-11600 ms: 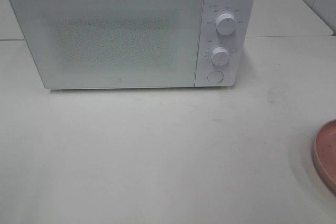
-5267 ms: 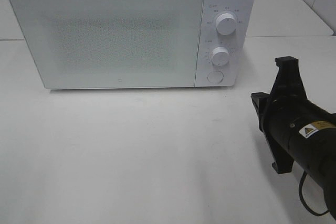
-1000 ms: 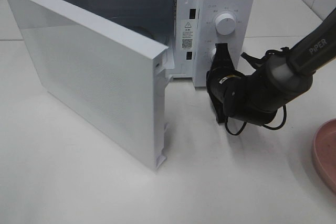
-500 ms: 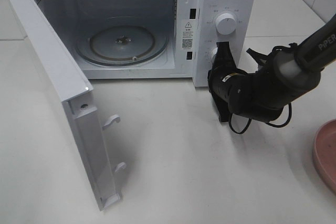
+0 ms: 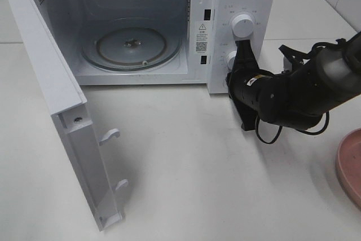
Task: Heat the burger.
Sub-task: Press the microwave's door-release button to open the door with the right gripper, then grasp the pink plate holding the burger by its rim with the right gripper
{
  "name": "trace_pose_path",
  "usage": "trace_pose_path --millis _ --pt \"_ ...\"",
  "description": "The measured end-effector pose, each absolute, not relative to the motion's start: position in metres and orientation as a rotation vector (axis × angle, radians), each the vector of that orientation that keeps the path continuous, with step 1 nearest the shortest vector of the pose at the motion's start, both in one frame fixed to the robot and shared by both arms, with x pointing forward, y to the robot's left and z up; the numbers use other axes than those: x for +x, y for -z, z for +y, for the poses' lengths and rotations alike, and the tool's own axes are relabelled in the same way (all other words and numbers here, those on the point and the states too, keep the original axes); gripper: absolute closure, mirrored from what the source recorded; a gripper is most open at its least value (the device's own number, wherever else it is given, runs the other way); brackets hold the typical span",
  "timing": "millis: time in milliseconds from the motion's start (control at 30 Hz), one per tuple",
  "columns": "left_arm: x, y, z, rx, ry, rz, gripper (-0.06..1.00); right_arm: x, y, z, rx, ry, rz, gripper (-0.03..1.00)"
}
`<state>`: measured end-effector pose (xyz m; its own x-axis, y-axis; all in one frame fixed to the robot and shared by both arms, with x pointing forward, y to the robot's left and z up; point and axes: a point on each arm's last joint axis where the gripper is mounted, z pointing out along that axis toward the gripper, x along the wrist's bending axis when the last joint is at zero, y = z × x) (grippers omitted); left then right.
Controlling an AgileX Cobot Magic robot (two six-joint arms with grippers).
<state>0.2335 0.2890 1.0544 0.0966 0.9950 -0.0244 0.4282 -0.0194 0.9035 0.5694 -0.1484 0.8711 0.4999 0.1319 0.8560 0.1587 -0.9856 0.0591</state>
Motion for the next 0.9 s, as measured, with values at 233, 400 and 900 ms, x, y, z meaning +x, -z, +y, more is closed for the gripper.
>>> trace_pose_path --millis 233,400,900 --pt "0.233 -1.054 0.289 1.570 -0.889 1.447 -0.05 0.554 -0.869 -0.155 -2.740 1.464 -0.306 0.96" --pt "0.233 -1.054 0.289 1.570 -0.889 1.447 -0.05 0.539 -0.878 -0.162 -2.756 1.439 -0.356 0.96" --pt "0.233 -1.054 0.289 1.570 -0.889 1.447 -0.05 0.496 -0.921 -0.160 -2.638 1.122 -1.339 0.94"
